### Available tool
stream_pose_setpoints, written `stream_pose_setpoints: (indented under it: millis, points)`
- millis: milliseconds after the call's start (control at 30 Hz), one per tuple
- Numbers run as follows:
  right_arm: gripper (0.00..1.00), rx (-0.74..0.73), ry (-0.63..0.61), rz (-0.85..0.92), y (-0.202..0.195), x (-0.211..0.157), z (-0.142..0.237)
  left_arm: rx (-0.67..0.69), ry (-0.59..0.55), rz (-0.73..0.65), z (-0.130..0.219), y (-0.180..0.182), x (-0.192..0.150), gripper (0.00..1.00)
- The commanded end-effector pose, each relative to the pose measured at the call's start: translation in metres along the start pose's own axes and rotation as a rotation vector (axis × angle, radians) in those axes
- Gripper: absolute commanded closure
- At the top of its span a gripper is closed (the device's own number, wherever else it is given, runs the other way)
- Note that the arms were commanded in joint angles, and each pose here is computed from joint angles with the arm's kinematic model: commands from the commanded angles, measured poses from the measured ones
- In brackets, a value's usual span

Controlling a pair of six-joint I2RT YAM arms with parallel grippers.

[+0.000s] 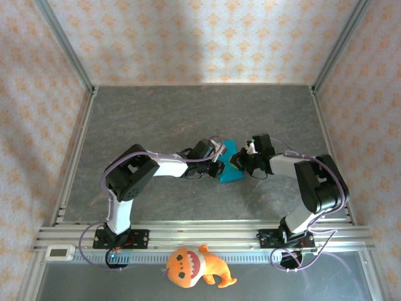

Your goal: Fold a paper plane with a square sheet of paper (pick it up from the middle)

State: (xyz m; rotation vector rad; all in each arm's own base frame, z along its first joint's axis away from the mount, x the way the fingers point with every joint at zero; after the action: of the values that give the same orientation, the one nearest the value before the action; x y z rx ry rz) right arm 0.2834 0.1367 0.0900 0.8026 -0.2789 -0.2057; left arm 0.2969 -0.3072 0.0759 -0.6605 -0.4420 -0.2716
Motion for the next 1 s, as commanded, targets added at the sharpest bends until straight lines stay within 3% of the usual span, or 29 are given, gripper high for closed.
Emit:
stream_pose_setpoints:
  millis: [0,300,567,733,900,967]
  points:
    - [1.00,-0.009,0.021,-0.010,-0.003,-0.002,-0.005,0.129,0.143,0.036,-0.011,0.033,-0.035,0.93]
    - [1.00,-0.201,0.100,-0.035,-0.043,-0.027,-0.012,0.129,0.136,0.042,-0.009,0.033,-0.034,0.93]
    - [1.00,-0.198,0.077,-0.066,-0.050,-0.035,-0.011,0.102,0.081,0.062,0.000,0.020,-0.017,0.89]
    - [1.00,-0.181,0.066,-0.083,-0.052,-0.038,-0.010,0.075,0.018,0.098,0.014,0.005,0.000,0.78]
    - [1.00,-0.174,0.057,-0.093,-0.053,-0.040,-0.010,0.106,-0.079,0.147,0.040,-0.002,0.015,0.55]
    - [1.00,-0.174,0.056,-0.098,-0.054,-0.040,-0.010,0.104,-0.111,0.173,0.050,-0.004,0.017,0.52]
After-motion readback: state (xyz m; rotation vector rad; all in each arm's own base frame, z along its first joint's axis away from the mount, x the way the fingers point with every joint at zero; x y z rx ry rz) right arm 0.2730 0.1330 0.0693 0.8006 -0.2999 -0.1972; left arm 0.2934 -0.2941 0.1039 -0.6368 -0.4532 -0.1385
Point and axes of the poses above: each hand's point on the last joint's axis, 136 mm out from that joint toward the fingers, its own z axis back along the fingers, its own y axis along the line the jaws close on, x = y × z, the point moved 8 cm from there along z, back along the fingers, and after that the axes turned 12 degrees about z, right-handed, at the moved point
